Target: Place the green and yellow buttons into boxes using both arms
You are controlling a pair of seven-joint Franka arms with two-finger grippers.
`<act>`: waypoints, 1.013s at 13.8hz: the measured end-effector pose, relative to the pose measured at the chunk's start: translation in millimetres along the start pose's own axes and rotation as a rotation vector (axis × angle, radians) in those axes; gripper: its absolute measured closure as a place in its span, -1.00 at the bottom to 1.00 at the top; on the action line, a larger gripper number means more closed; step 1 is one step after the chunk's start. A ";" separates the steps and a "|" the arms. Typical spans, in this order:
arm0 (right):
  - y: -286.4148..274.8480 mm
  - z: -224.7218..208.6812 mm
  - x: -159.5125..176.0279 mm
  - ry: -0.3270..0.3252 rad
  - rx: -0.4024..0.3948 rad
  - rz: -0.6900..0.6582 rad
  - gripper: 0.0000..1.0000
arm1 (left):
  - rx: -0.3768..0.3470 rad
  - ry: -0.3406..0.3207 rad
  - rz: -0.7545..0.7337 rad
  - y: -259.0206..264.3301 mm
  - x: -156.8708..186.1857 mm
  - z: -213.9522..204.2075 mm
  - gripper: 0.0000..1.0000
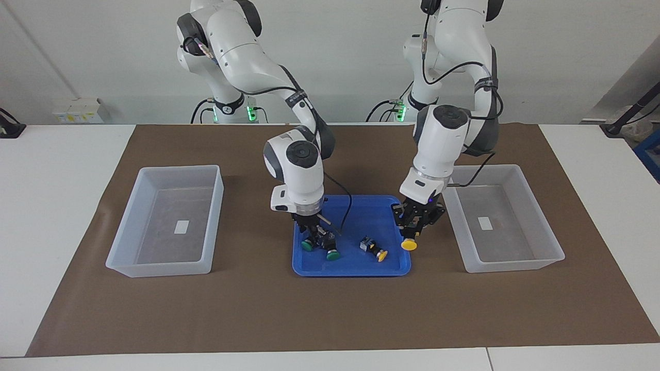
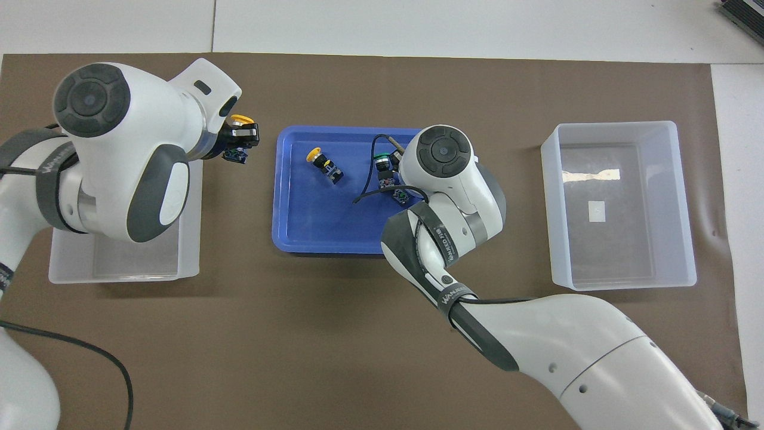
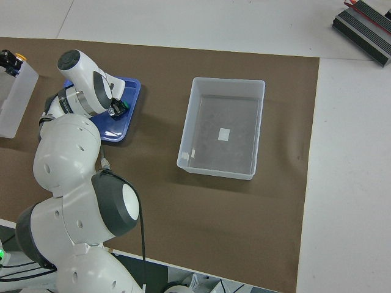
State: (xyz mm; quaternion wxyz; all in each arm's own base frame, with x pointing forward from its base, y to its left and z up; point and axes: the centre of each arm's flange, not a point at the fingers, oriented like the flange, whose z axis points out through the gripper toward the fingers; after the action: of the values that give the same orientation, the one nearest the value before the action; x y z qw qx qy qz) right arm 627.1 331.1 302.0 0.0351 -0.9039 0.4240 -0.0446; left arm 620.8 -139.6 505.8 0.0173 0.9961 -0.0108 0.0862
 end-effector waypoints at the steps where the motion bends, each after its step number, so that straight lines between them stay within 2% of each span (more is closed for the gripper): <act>1: -0.8 -1.8 -0.7 0.001 0.003 -0.001 0.36 | 0.003 0.001 0.015 -17.3 -0.2 -14.0 0.16; 4: -3.9 -33.1 13.3 0.014 0.041 0.017 0.36 | 0.013 0.011 0.052 -71.0 -4.1 -49.4 0.16; 7: 11.9 -97.6 56.2 0.033 0.040 0.046 0.36 | 0.022 0.014 0.070 -103.6 -5.7 -57.3 0.16; 10: 40.1 -147.4 94.9 0.021 0.003 -0.030 0.36 | 0.035 0.016 0.109 -141.6 -12.0 -23.3 0.16; 14: 87.0 -165.6 166.9 -0.005 -0.052 -0.218 0.36 | 0.041 0.011 0.101 -162.9 -33.4 37.0 0.16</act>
State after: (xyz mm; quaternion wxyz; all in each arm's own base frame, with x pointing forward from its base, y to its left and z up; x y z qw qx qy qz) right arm 648.6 142.8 466.2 0.0076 -0.9453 0.3243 -0.0351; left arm 598.2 22.4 458.4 -0.0075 0.9939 -0.0593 0.0927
